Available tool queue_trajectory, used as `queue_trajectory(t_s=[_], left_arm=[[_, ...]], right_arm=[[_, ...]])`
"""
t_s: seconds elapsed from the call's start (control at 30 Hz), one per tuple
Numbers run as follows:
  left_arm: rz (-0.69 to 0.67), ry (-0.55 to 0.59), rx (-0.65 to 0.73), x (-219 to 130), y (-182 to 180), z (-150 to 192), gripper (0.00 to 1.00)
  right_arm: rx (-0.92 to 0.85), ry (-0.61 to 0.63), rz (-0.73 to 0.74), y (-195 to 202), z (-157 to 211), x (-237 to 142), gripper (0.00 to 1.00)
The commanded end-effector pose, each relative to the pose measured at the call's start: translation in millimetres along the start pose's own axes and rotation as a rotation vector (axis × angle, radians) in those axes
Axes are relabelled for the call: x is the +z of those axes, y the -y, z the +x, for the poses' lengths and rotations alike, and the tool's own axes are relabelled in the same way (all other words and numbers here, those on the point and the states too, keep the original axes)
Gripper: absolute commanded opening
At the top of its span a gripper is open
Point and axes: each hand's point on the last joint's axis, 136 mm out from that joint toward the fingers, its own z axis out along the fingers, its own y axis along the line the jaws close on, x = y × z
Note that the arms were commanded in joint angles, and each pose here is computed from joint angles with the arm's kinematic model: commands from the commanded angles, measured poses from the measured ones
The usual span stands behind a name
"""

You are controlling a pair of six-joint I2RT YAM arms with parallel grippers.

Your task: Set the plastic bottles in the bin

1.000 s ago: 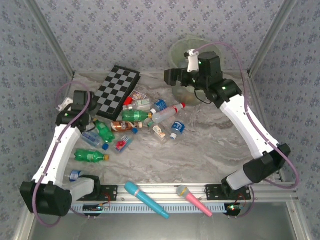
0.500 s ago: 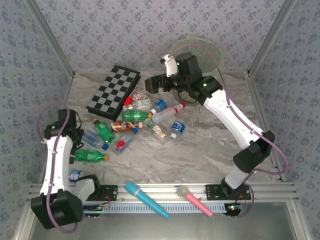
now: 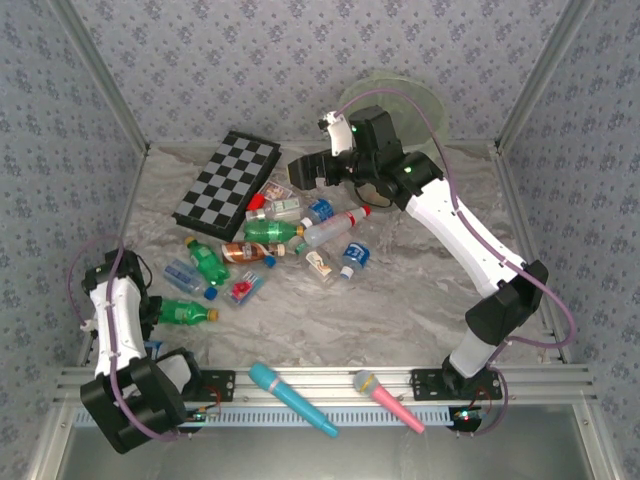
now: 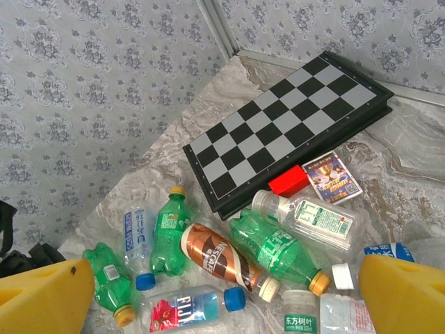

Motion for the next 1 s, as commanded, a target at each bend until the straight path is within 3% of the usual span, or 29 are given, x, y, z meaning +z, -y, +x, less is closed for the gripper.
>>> queue_trajectory(t_s=[0.0,0.2,0.57,0.97], left_arm=[[-0.004,0.013,0.046,6,6,-6,0.97],[-0.03,0.033,0.073,21,14,-13,0.96],[0.044,0.03,0.089,42,42,-15,0.96],[0.056,0.039,0.043,19,27,-16,0.95]], right_arm=[[-0.018,0.003,-0.021,-8,-5,-5,1.0],[-0.019,0.003,-0.019,-10,-7,-6,1.0],[-0.02,-0.015,-0.001,-8,-5,-7,1.0],[-0.015,-0.025,-0.002,-8,-3,-2,1.0]])
